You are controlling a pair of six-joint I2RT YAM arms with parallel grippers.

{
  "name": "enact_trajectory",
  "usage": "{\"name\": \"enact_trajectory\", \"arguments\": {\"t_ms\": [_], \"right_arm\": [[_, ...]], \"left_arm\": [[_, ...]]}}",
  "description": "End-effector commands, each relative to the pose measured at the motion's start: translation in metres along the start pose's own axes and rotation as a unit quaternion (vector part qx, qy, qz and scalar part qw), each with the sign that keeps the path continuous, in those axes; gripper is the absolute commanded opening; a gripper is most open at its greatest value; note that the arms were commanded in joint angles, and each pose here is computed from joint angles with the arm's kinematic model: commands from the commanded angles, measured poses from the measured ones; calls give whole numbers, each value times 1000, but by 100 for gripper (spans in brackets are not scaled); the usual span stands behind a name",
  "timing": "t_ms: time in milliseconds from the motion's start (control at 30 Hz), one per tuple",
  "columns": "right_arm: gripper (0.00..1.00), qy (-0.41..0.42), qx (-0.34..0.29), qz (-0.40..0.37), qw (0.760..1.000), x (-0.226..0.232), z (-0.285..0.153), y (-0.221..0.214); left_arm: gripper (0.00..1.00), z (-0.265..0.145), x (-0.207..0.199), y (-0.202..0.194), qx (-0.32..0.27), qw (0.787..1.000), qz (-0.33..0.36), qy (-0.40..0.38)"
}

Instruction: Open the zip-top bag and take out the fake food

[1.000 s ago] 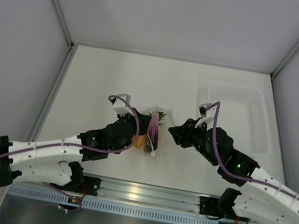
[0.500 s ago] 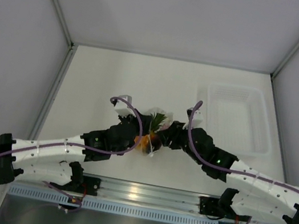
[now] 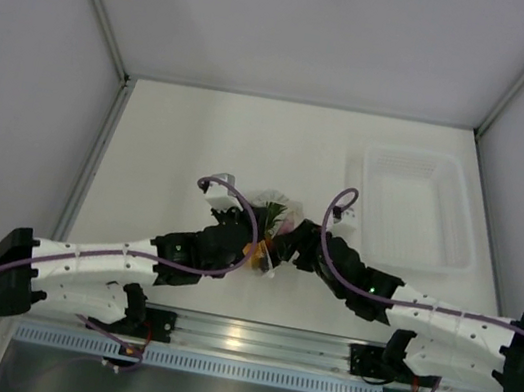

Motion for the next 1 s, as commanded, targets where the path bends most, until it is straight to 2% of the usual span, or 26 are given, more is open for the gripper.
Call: {"name": "enact_trajectory", "arguments": {"t_ms": [0,300,400,433,467,533,600,733,967], "right_arm": [[70,16,-35,48,998,12,9,4],[69,19,-18,75,997,18,36,-12],[65,18,-6,70,997,19,47,-14],[61,16,-4,72,997,19,50,-15],[48,17,-11,72,997,19,52,-12],[32,13,-21,66,997,18,50,-9],[30,8,-23,50,998,18,48,-5],[20,5,-39,25,999,21,38,10],[17,18,-49,-33,998,29,19,28]], "left_arm": [[0,-3,-16,5,-25,999,-31,-10],[0,-3,-21,-3,-8,999,-37,-27],[0,-2,-21,-5,-6,999,-34,-27],[0,-2,-21,-5,-6,999,-34,-27],[0,-3,-21,-4,-6,999,-31,-29],[0,-4,-19,-3,-8,999,-26,-28],[0,-4,-16,-1,-12,999,-17,-25],[0,-7,-9,1,-19,1000,-13,-21],[0,-3,2,-2,-35,999,22,-1]]}}
Point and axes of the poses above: each gripper's point midway between its finger pads, its own z axis out along the fingers, its own x axis along the line the jaws close on, y = z × x, the point moved 9 cm from there along -z, back along the fingers, and after that the axes turned 11 degrees about -z, right-handed, at the moved point
